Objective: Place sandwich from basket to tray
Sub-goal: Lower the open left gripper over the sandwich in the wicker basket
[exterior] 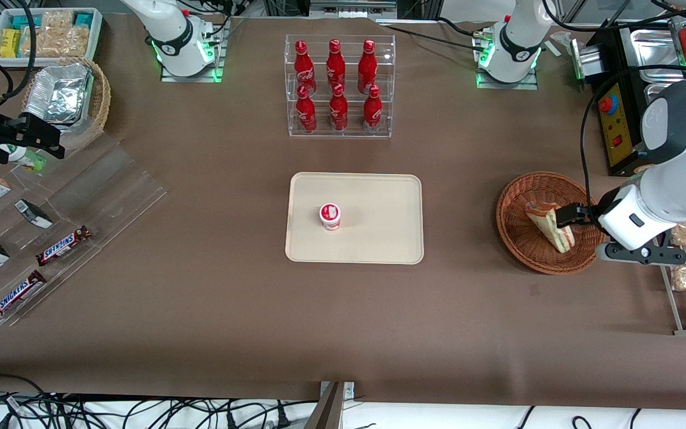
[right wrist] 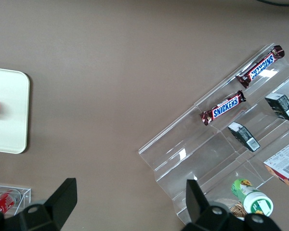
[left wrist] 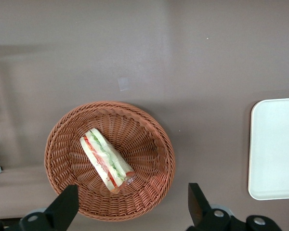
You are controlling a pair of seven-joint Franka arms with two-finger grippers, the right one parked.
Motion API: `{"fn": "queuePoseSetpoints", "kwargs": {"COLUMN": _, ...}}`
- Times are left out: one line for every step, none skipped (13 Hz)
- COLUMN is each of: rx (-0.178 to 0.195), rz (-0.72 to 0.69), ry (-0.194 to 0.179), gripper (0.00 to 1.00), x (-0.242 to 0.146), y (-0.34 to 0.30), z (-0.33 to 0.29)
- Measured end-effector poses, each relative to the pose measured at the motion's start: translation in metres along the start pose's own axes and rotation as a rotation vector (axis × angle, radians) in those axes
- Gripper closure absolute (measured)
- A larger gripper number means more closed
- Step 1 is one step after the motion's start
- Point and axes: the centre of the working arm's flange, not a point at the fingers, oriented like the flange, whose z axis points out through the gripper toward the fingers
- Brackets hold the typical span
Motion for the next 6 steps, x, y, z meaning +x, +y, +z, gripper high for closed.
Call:
{"fn": "queuePoseSetpoints", "kwargs": {"rx": 0.0, "rz": -0.003, "ry": 0.0, "gripper": 0.0, "x": 0.0, "y": 0.0, "z": 0.0}}
{"fn": "queuePoseSetpoints", "kwargs": {"rx": 0.0, "rz": -0.008, "ry": 0.0, "gripper": 0.0, "x": 0.0, "y": 0.001, "z": 0.0}}
{"fn": "queuePoseSetpoints", "kwargs": {"rx": 0.0, "rz": -0.018, "ry": -0.001, "gripper": 0.0, "x": 0.0, "y": 0.001, "z": 0.0}}
{"fn": "queuePoseSetpoints", "kwargs": {"rx": 0.002, "rz": -0.035, "ry": -0.005, "gripper": 0.0, "x": 0.0, "y": -0.001, "z": 0.001}}
{"fn": "queuePoseSetpoints", "kwargs": {"rx": 0.005, "rz": -0.06, "ry": -0.02, "gripper": 0.0, "x": -0.001, "y": -0.005, "z": 0.005}}
{"fn": "queuePoseSetpoints", "kwargs": {"rx": 0.011, "rz": -0.091, "ry": -0.055, "gripper": 0.0, "x": -0.003, "y": -0.011, "z": 0.014}}
